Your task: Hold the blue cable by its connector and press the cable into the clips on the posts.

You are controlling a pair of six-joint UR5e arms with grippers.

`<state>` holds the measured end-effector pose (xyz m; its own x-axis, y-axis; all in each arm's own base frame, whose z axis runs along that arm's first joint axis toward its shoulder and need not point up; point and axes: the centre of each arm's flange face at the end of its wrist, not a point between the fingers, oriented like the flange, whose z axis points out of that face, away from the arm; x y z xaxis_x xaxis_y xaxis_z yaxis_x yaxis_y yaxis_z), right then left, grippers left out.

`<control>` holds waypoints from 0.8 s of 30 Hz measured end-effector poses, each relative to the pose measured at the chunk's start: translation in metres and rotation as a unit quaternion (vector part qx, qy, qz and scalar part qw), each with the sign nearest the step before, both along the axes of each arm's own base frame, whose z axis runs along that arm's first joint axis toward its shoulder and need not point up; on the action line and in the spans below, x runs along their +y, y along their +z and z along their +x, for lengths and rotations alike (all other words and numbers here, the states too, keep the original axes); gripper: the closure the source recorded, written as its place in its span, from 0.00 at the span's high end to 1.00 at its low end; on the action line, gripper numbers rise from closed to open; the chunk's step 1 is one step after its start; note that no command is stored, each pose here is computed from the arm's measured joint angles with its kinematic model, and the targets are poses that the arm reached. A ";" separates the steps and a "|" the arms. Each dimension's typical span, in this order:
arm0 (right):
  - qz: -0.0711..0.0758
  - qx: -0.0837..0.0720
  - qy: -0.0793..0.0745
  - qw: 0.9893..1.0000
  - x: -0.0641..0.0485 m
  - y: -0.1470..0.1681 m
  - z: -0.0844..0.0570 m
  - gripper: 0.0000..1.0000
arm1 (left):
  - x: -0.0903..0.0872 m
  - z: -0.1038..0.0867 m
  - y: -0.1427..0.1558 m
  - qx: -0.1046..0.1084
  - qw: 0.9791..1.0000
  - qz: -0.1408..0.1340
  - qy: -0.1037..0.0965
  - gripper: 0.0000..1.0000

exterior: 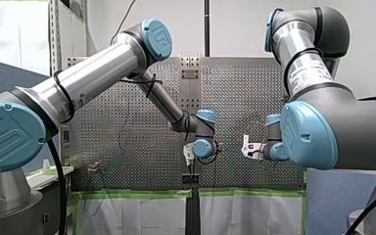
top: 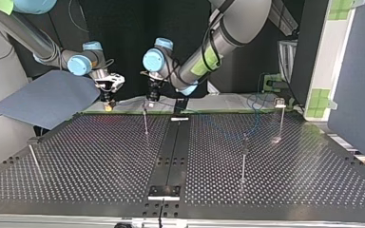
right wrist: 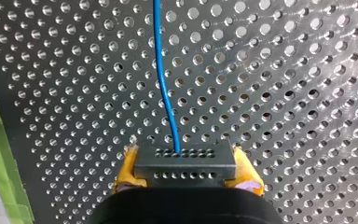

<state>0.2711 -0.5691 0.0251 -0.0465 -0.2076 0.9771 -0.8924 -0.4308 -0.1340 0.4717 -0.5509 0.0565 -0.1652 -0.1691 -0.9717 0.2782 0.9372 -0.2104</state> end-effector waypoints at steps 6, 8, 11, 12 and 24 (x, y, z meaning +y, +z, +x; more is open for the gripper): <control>0.001 0.000 0.000 1.000 0.000 0.000 0.000 0.00 | 0.001 0.001 0.000 0.001 1.000 -0.001 -0.001 0.00; 0.002 0.000 0.001 1.000 0.000 0.000 0.000 0.00 | 0.000 0.001 -0.001 0.001 1.000 -0.001 -0.003 0.00; 0.003 0.000 0.001 1.000 0.000 0.000 0.000 0.00 | 0.000 -0.003 -0.009 0.009 1.000 0.005 -0.008 0.00; 0.003 0.001 0.001 1.000 0.000 0.000 0.000 0.00 | 0.000 -0.003 -0.014 0.013 1.000 0.009 -0.010 0.00; 0.004 0.003 0.001 1.000 0.000 0.000 0.000 0.00 | 0.008 -0.007 -0.050 0.038 0.998 0.050 -0.019 0.00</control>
<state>0.2710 -0.5693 0.0252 -0.0394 -0.2155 0.9757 -0.8925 -0.4315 -0.1313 0.4645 -0.5432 0.0061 -0.2444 -0.0631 -0.9676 0.3015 0.9435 -0.1377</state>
